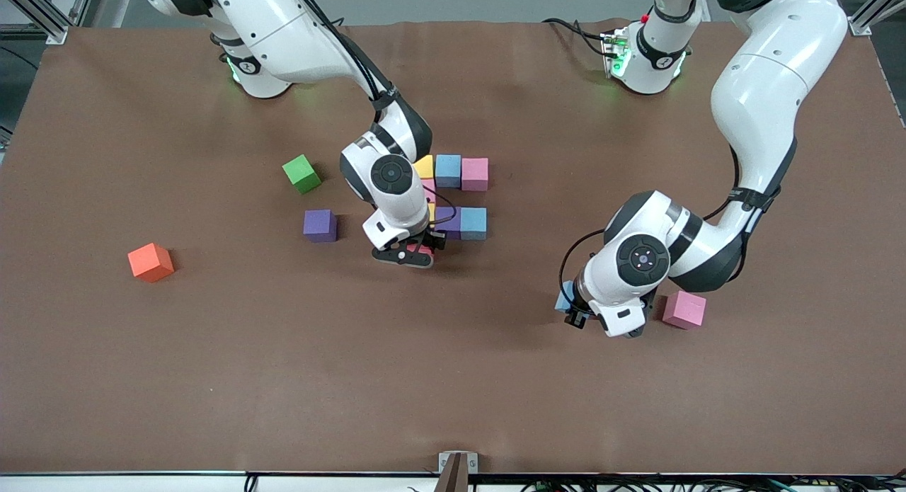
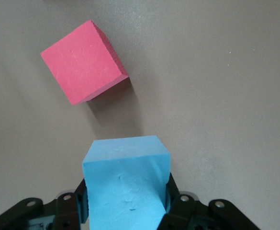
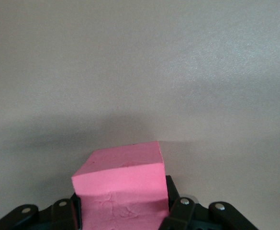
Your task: Arrange 11 blocks into digit 3
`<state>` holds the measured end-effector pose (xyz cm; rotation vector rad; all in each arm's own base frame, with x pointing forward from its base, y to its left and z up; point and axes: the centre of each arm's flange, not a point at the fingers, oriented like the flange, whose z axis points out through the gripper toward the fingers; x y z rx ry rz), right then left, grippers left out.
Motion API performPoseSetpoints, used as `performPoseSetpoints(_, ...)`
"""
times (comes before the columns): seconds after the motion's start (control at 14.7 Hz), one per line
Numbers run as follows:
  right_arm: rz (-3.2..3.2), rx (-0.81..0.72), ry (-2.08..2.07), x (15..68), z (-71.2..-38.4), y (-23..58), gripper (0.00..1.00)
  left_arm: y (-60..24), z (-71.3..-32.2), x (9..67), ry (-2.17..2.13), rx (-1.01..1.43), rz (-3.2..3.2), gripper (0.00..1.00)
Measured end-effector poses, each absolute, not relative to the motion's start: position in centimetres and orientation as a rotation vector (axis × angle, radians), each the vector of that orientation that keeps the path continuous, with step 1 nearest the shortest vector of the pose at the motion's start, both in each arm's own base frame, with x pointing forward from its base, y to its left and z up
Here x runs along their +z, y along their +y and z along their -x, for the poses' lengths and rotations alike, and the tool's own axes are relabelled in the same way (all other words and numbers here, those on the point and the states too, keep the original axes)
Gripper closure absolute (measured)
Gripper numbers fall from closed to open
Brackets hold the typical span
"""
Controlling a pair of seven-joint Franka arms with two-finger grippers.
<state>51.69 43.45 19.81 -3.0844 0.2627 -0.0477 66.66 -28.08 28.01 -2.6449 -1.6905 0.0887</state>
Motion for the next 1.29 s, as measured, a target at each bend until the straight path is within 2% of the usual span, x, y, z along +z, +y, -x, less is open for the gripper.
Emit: performPoseSetpoints(1.29, 3.092, -0.036, 0.264, 19.83, -51.55, 43.47, 0.38, -28.11, -66.64, 28.01, -1.69, 0.089, 2.645, 0.4)
